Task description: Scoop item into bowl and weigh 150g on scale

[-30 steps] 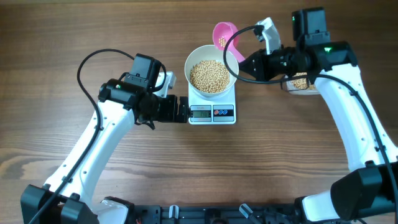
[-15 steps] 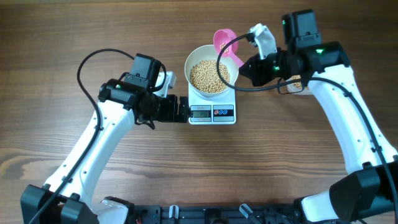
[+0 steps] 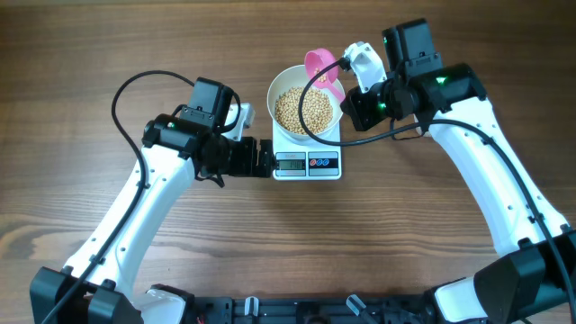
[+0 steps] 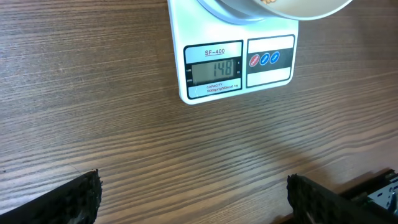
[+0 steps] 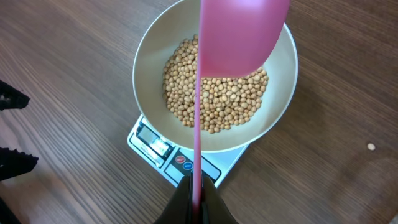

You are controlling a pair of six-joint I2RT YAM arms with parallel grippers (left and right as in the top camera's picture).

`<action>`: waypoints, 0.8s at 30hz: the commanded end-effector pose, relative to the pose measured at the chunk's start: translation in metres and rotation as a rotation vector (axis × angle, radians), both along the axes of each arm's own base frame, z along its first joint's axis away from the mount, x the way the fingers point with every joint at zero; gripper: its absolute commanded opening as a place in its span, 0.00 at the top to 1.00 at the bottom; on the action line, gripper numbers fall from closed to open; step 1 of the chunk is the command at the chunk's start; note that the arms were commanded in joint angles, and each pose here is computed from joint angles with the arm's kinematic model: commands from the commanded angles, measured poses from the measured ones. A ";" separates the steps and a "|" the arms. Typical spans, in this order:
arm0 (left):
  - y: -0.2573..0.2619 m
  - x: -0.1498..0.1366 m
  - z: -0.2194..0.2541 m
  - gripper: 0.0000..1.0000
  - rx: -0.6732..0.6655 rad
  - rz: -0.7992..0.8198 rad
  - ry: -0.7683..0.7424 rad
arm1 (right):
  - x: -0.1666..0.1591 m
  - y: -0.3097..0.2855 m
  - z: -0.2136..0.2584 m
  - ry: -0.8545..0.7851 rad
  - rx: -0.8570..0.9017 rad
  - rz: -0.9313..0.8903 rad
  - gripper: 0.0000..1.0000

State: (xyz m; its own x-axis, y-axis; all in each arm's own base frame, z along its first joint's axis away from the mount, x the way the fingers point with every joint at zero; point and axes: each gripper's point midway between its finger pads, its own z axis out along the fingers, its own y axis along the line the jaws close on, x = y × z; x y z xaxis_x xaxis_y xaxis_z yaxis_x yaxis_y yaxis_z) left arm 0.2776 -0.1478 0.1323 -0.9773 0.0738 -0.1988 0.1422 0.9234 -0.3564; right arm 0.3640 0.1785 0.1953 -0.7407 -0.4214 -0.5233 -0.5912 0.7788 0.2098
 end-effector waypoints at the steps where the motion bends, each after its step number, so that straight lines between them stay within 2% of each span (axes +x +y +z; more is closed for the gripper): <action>1: 0.000 0.001 -0.002 0.00 0.000 -0.017 -0.002 | 0.004 -0.005 0.006 -0.042 -0.036 0.000 0.96; 17: 0.000 0.001 -0.002 0.00 0.000 -0.017 -0.002 | 0.001 -0.002 0.000 -0.083 -0.155 0.027 0.96; 24: 0.000 0.001 -0.002 0.00 0.000 -0.017 -0.002 | 0.001 -0.002 0.000 -0.082 -0.155 0.023 0.95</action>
